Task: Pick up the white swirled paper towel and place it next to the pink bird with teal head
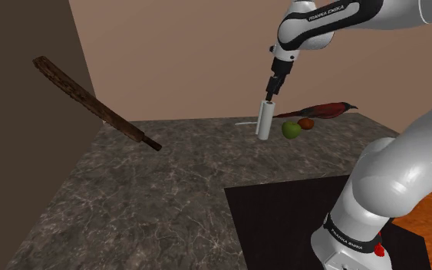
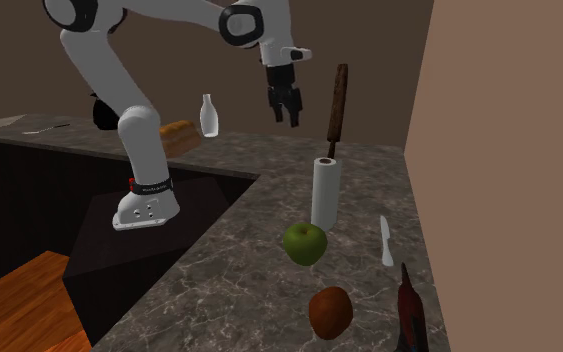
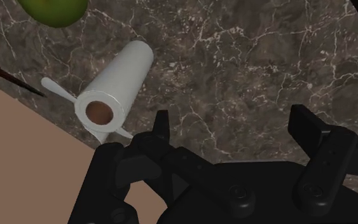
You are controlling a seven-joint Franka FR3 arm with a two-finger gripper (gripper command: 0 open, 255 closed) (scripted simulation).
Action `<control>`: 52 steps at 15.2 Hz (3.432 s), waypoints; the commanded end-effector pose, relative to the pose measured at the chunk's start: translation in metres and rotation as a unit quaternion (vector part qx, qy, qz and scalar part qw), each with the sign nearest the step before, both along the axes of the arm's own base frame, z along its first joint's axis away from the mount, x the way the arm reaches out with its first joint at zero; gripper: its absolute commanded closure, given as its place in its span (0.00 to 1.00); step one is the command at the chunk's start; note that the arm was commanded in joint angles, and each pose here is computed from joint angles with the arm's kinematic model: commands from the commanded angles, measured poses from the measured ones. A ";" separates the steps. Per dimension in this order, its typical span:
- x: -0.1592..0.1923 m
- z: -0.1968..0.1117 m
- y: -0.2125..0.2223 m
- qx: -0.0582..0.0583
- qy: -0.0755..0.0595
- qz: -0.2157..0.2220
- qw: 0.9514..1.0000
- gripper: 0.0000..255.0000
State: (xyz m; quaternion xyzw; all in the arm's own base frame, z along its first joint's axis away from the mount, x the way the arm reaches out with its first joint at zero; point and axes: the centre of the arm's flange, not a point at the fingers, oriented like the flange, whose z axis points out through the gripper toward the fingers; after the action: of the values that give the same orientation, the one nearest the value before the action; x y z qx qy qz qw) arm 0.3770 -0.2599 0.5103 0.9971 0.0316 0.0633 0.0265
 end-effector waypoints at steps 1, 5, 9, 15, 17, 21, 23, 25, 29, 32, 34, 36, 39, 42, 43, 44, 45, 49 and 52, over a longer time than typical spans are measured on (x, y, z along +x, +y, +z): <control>0.006 -0.010 -0.023 -0.002 0.002 -0.001 1.000 0.00; 0.018 -0.031 -0.069 -0.004 0.005 -0.004 1.000 0.00; 0.030 -0.051 -0.116 -0.006 0.008 -0.008 1.000 0.00; 0.036 -0.079 -0.133 -0.007 0.009 -0.009 1.000 0.00; 0.037 -0.090 -0.134 -0.007 0.009 -0.009 1.000 0.00; 0.038 -0.098 -0.134 -0.007 0.009 -0.009 1.000 0.00; 0.038 -0.098 -0.134 -0.007 0.009 -0.009 1.000 0.00; 0.038 -0.098 -0.134 -0.007 0.009 -0.009 1.000 0.00; 0.038 -0.098 -0.134 -0.007 0.009 -0.009 1.000 1.00; 0.038 -0.098 -0.134 -0.007 0.009 -0.009 1.000 1.00; 0.038 -0.098 -0.134 -0.007 0.009 -0.009 1.000 1.00; 0.038 -0.098 -0.134 -0.007 0.009 -0.009 1.000 1.00; 0.038 -0.082 -0.134 -0.007 0.009 -0.009 1.000 1.00; 0.038 -0.066 -0.134 -0.007 0.009 -0.009 1.000 1.00; 0.038 -0.061 -0.134 -0.007 0.009 -0.009 1.000 1.00; 0.038 -0.056 -0.134 -0.007 0.009 -0.009 1.000 1.00; 0.038 -0.050 -0.134 -0.007 0.009 -0.009 1.000 1.00; 0.038 -0.029 -0.134 -0.007 0.009 -0.009 1.000 1.00; 0.038 -0.013 -0.134 -0.007 0.009 -0.009 1.000 1.00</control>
State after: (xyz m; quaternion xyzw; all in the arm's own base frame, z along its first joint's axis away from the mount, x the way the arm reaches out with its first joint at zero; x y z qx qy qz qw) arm 0.4151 -0.3934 0.4910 0.9977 0.0235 0.0539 0.0339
